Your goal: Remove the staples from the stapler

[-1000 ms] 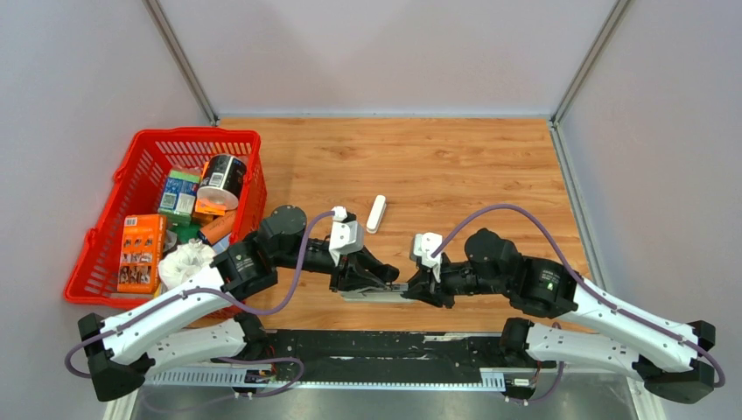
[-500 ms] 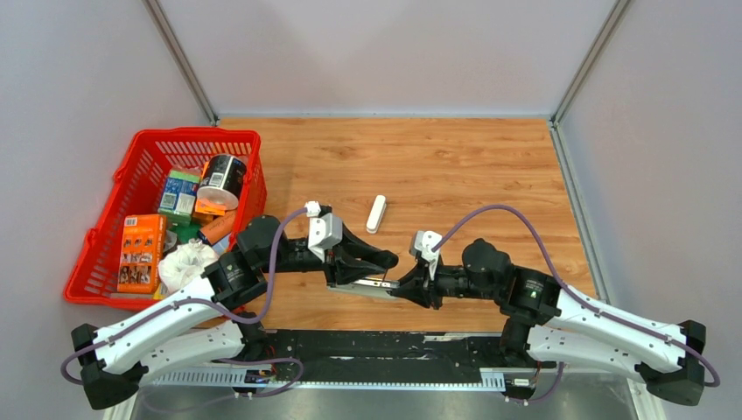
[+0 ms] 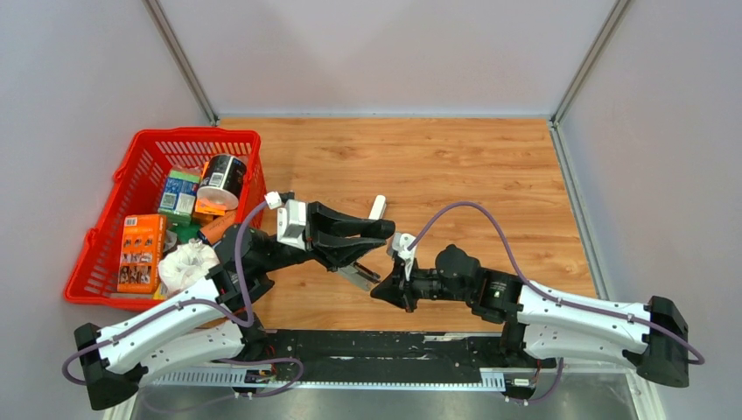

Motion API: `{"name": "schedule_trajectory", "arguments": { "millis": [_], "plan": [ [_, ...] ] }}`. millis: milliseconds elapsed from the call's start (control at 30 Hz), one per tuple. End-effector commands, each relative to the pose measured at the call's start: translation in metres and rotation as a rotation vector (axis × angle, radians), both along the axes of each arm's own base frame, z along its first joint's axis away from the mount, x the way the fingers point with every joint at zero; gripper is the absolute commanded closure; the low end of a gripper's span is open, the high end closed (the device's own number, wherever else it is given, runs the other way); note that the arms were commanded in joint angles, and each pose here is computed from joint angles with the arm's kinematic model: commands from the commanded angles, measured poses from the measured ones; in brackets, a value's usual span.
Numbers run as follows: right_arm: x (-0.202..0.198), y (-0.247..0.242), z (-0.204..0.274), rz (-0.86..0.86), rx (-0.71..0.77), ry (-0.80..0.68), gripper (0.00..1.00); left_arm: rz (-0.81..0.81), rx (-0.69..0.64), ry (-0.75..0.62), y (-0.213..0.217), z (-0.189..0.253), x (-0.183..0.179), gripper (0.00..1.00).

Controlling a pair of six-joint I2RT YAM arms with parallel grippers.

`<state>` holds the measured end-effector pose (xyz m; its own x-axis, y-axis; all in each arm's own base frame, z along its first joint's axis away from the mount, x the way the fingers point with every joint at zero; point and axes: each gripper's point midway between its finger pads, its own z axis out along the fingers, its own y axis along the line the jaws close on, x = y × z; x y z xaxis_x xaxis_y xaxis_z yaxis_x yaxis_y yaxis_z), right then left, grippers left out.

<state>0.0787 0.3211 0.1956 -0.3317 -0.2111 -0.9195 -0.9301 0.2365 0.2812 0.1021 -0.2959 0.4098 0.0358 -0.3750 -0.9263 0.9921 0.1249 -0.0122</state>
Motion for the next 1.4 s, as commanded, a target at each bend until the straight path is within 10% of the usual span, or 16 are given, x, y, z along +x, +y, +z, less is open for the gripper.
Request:
{"name": "schedule_trajectory", "arguments": {
  "millis": [0,1367],
  "plan": [
    [-0.001,0.021,0.034,0.031,0.126,-0.034,1.00,0.007,-0.202,-0.053,0.013,0.048,-0.003,1.00],
    [0.074,-0.033,0.064,-0.438,0.044,-0.207,1.00,0.158,-0.050,0.038,0.008,-0.001,0.028,1.00]
  ]
}}
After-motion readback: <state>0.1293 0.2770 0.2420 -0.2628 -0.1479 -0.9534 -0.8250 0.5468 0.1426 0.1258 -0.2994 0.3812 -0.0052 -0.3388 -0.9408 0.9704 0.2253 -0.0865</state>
